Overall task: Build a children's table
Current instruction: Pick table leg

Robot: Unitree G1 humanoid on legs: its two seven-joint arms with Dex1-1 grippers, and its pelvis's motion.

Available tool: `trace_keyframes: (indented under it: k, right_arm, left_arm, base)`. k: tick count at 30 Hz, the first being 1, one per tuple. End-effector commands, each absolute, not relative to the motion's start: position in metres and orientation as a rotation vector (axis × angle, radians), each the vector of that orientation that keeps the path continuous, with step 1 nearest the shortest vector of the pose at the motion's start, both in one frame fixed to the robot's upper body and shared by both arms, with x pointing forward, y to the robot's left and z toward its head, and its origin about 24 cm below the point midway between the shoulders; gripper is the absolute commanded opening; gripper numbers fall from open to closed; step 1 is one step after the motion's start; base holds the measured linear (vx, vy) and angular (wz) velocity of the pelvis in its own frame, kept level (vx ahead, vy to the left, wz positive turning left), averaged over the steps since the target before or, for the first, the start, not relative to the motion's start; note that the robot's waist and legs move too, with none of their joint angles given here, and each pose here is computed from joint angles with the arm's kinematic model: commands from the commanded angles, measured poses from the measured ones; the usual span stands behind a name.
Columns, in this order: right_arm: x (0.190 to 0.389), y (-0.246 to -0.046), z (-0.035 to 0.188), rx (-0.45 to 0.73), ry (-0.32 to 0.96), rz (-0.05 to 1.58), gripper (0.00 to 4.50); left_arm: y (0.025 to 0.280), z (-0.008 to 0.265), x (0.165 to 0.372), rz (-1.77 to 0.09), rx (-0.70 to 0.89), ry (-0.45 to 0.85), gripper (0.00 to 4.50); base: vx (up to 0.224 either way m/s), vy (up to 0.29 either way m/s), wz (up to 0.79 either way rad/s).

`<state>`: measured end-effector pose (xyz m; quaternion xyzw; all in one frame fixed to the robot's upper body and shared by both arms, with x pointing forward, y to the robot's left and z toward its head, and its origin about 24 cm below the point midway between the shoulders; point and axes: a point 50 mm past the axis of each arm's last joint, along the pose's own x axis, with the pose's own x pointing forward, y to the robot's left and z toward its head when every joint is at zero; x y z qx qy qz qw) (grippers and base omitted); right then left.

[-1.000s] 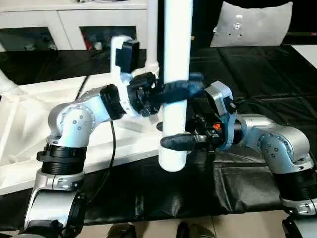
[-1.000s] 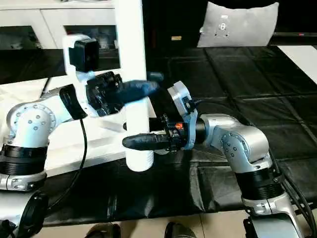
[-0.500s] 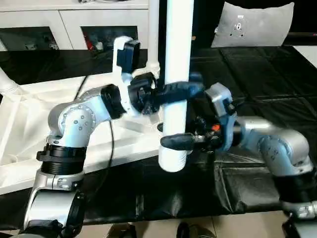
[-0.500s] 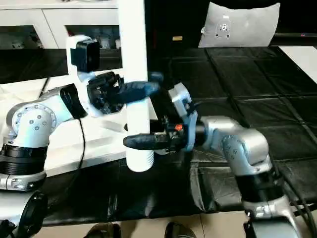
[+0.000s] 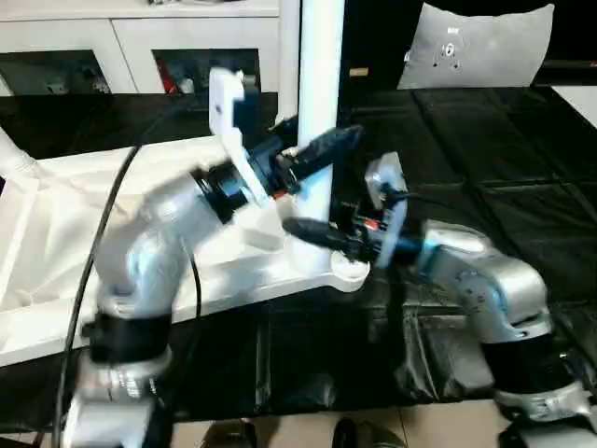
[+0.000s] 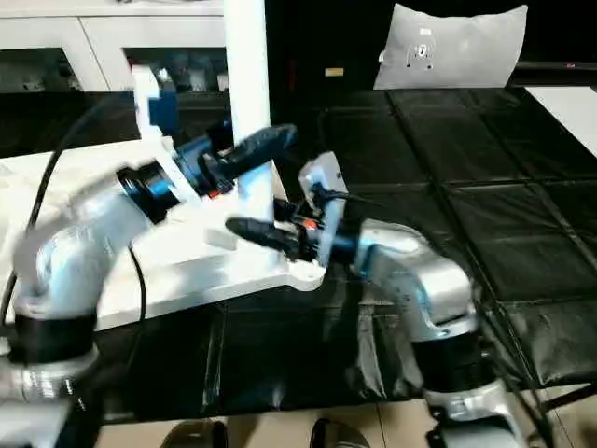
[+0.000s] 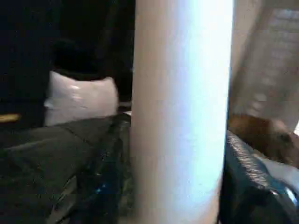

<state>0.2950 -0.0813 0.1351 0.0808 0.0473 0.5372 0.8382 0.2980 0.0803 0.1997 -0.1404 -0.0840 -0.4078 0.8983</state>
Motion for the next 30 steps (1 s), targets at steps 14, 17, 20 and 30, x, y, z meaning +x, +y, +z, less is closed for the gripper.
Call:
trace_keyframes:
  k: [14,17,20,30]
  right_arm:
    - [0.296,-0.078,0.135,0.158,0.060,1.080,1.91]
    - [0.297,-0.079,0.135,0.155,0.060,1.076,1.91]
    - [0.298,-0.080,0.135,0.147,0.059,1.067,1.91]
    - [0.302,-0.091,0.141,0.181,0.078,1.081,2.95]
  left_arm:
    - [0.074,0.200,0.298,-0.651,-0.255,-0.184,1.85]
    - [0.076,0.199,0.300,-0.629,-0.263,-0.171,1.85]
    - [0.078,0.198,0.302,-0.608,-0.260,-0.166,1.85]
    - [0.086,0.202,0.309,-0.651,-0.292,-0.150,1.85]
  base:
    - [0.000,0.000,0.00]
    - [0.000,0.000,0.00]
    - [0.000,0.000,0.00]
    - [0.000,0.000,0.00]
